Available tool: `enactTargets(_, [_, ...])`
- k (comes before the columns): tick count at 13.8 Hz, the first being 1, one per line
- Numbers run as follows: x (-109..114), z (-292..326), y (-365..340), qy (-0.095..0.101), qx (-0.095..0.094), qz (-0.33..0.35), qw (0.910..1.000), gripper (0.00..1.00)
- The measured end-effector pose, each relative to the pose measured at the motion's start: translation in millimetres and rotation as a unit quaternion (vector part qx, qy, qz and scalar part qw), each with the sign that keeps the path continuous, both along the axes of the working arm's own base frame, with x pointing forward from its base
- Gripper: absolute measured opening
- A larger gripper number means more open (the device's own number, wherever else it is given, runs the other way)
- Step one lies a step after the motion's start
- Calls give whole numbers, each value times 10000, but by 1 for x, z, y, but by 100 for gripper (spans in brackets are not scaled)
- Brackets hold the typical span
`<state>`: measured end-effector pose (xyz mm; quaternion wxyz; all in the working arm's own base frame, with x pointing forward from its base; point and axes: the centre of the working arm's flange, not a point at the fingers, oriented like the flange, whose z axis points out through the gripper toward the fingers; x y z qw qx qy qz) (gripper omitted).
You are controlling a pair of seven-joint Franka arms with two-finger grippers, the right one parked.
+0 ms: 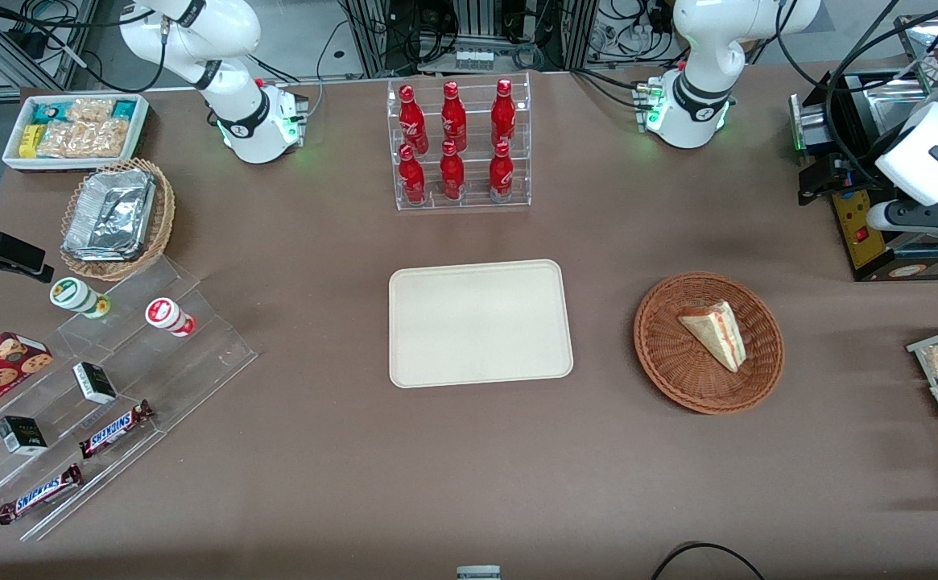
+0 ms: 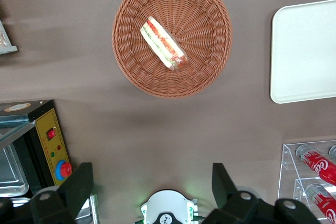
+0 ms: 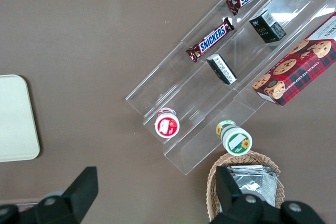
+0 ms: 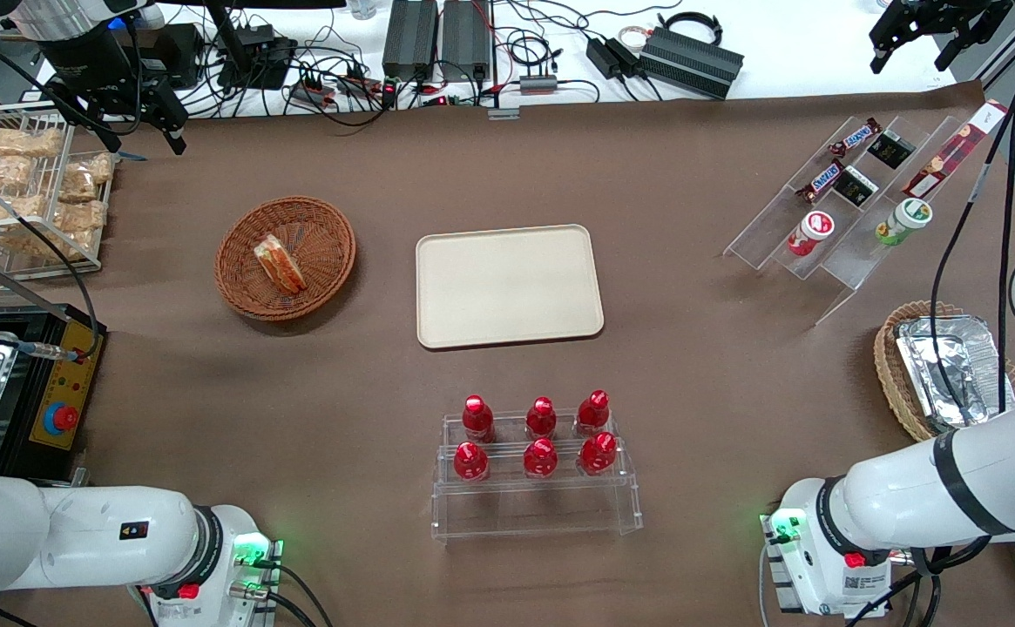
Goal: Place sandwich from basket to tray
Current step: 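Move the left gripper over the wrapped sandwich in the wicker basket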
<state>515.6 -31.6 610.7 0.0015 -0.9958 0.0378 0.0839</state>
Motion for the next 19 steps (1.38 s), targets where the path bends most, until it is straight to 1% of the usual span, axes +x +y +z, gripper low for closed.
enactTargets(5, [6,-11,2,-3,15,105,9999,100])
enactTargets(9, [17,-67,1,-63,9,113,9999,100])
enactTargets(11, [20,-99,1,-163,2,115,9998,100])
enactTargets(13, [21,-129,1,-309,-8,120,9995,100])
enactTargets(15, [20,-159,2,-474,-11,185,9987,100])
enactTargets(17, [17,-189,2,-690,-9,368,9969,100])
enactTargets(18, [15,-203,2,-769,-9,449,9960,100])
enactTargets(19, [12,-215,2,-797,-5,542,9953,100])
